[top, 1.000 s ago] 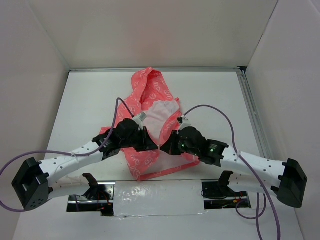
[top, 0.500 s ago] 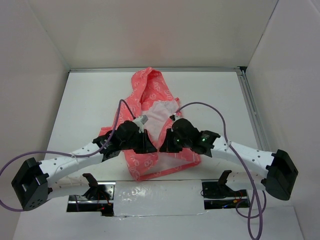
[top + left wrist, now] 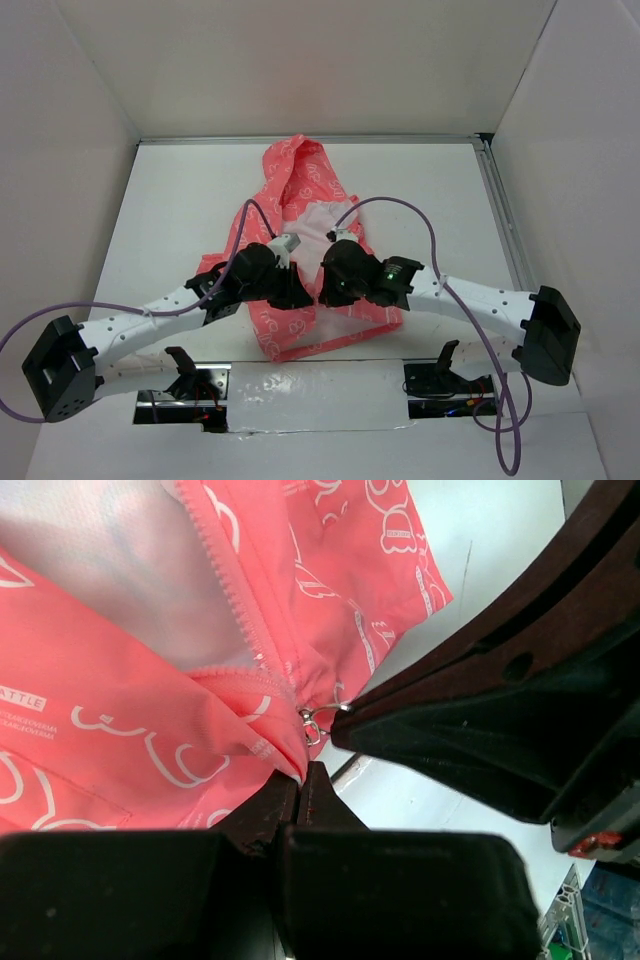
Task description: Zip up the jacket
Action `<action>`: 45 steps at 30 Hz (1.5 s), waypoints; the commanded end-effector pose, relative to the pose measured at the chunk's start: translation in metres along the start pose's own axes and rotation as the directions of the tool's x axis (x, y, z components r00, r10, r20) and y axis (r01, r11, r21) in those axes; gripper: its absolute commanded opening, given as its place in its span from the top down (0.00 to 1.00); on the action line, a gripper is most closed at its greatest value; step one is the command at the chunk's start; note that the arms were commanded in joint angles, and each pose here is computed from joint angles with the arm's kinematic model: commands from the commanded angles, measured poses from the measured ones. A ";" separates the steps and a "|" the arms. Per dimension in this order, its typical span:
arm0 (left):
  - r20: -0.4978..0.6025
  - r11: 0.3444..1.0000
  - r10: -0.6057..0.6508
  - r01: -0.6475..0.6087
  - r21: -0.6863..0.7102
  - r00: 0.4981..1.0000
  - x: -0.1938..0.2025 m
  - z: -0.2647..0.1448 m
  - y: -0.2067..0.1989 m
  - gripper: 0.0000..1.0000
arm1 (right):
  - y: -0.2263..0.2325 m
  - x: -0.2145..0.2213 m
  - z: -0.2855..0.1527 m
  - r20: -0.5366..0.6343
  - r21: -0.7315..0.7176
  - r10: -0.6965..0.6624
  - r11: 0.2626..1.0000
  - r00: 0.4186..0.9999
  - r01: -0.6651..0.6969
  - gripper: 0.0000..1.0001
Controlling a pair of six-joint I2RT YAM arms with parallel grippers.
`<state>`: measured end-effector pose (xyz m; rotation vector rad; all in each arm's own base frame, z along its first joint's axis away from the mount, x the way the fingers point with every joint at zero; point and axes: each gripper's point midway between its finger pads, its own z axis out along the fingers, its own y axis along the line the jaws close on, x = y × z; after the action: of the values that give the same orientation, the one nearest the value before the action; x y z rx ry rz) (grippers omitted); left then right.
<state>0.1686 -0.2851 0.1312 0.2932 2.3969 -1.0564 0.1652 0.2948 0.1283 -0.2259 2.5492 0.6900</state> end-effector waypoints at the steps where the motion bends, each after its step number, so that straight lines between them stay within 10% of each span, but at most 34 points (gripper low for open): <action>1: -0.031 0.995 0.054 -0.051 0.091 0.998 0.012 -0.005 -0.013 1.00 | 0.004 -0.062 -0.027 0.277 0.020 0.068 0.997 0.958 -0.077 1.00; 10: -0.070 0.980 0.122 -0.109 0.167 0.990 0.031 -0.005 -0.023 1.00 | 0.016 -0.081 -0.039 0.347 -0.085 0.137 0.990 0.928 -0.114 1.00; 23: -0.184 0.965 0.076 -0.026 0.262 0.980 0.077 -0.027 -0.028 1.00 | -0.046 -0.153 -0.014 0.554 0.209 0.140 0.931 0.821 -0.300 1.00; 34: -0.284 0.985 -0.009 0.056 0.161 0.959 0.114 -0.024 0.006 1.00 | -0.078 -0.302 -0.007 0.720 0.154 0.168 0.907 0.674 -0.391 1.00; 45: -0.312 0.990 -0.078 0.111 0.088 0.947 0.130 -0.023 0.022 1.00 | -0.151 -0.425 0.060 0.724 0.238 0.081 0.902 0.684 -0.360 1.00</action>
<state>0.0754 -0.2580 0.0668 0.4023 2.5743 -1.2357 0.5669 0.2250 0.1959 0.4335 1.9972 0.2525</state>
